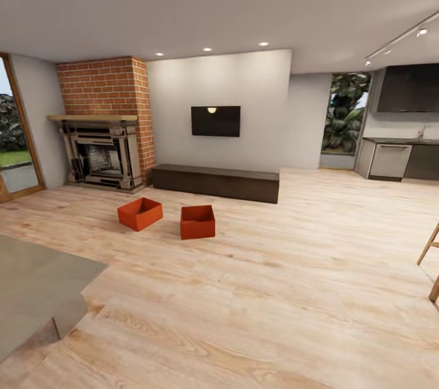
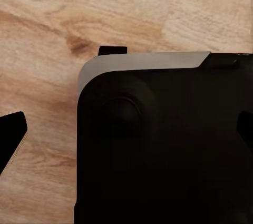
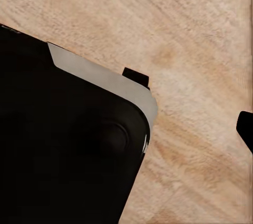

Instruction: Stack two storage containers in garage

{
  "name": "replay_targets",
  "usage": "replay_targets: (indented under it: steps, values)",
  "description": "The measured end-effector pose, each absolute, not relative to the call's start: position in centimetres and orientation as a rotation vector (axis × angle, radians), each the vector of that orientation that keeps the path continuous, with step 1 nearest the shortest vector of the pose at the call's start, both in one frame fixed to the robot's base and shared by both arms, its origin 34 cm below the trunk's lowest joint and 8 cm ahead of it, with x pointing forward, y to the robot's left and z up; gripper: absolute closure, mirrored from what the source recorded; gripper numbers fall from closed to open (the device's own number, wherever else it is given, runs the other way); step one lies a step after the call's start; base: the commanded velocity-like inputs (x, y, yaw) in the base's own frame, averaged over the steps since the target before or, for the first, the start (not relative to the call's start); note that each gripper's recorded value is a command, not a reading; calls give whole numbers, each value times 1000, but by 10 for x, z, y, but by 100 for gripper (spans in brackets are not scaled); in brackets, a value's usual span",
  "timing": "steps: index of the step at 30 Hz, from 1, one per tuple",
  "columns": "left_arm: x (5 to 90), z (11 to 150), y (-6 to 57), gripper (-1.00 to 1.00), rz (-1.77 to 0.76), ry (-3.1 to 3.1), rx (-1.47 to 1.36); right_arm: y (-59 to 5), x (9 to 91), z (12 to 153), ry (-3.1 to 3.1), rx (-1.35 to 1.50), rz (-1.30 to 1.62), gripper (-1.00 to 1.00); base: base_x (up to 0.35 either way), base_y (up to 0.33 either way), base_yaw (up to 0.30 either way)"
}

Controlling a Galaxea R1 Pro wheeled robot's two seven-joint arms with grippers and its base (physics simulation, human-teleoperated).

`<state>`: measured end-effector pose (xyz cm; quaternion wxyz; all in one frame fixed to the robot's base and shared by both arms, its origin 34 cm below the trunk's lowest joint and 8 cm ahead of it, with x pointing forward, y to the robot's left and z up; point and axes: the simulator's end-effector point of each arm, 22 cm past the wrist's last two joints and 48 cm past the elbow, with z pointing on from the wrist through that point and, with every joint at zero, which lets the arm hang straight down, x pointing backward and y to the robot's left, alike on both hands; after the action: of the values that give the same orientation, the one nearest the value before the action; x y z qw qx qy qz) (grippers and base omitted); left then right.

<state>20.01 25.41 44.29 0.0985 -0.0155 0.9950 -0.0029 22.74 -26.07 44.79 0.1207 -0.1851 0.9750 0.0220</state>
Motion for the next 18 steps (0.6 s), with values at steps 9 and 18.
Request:
replay_targets:
  steps: [9,18]
  values:
    - [200,443,254,-100,-8,2944,-46,-261,227,448,2848,-541,64,-100,323,0,251]
    - [200,443,254,-100,-9,2944,-46,-262,227,448,2848,-541,63,-100,323,0,42]
